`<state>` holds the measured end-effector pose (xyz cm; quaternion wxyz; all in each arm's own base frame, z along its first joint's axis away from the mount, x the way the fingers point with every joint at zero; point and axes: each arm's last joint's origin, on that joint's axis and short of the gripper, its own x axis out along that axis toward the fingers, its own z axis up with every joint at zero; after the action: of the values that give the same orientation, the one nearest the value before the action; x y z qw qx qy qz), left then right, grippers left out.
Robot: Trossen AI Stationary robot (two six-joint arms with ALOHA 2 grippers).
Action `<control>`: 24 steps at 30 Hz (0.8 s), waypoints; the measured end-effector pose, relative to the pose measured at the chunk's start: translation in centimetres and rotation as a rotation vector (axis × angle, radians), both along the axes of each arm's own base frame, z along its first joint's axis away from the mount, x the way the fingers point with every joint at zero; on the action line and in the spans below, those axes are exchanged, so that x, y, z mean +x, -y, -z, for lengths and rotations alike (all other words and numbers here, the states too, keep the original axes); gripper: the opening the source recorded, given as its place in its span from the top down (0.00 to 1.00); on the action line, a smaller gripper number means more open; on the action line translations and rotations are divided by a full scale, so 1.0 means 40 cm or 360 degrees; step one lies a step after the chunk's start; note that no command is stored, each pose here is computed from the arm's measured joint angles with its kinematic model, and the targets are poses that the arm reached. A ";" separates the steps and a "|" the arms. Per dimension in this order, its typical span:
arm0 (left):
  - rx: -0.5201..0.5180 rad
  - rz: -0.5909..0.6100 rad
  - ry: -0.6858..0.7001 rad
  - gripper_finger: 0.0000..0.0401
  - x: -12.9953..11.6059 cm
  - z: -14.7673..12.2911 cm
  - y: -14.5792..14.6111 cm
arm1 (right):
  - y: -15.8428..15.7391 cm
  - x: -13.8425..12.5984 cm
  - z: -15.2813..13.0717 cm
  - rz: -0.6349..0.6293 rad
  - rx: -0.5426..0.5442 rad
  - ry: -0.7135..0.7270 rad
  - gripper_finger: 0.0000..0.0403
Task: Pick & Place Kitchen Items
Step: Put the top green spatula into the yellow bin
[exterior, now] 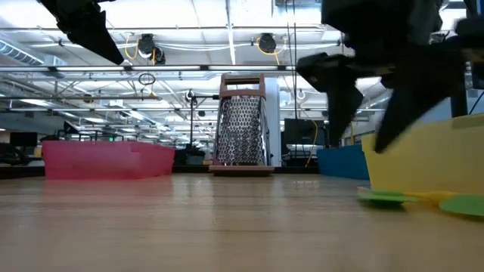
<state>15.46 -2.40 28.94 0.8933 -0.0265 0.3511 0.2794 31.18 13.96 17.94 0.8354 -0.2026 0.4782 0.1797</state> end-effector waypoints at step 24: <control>0.0015 -0.0004 -0.0001 0.78 0.000 0.000 0.000 | 0.004 0.007 0.075 -0.0272 0.0037 -0.0248 0.49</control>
<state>15.46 -2.39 28.92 0.8929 -0.0225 0.3500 0.2822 31.47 13.79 14.94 0.7796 -0.2184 0.5205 0.2711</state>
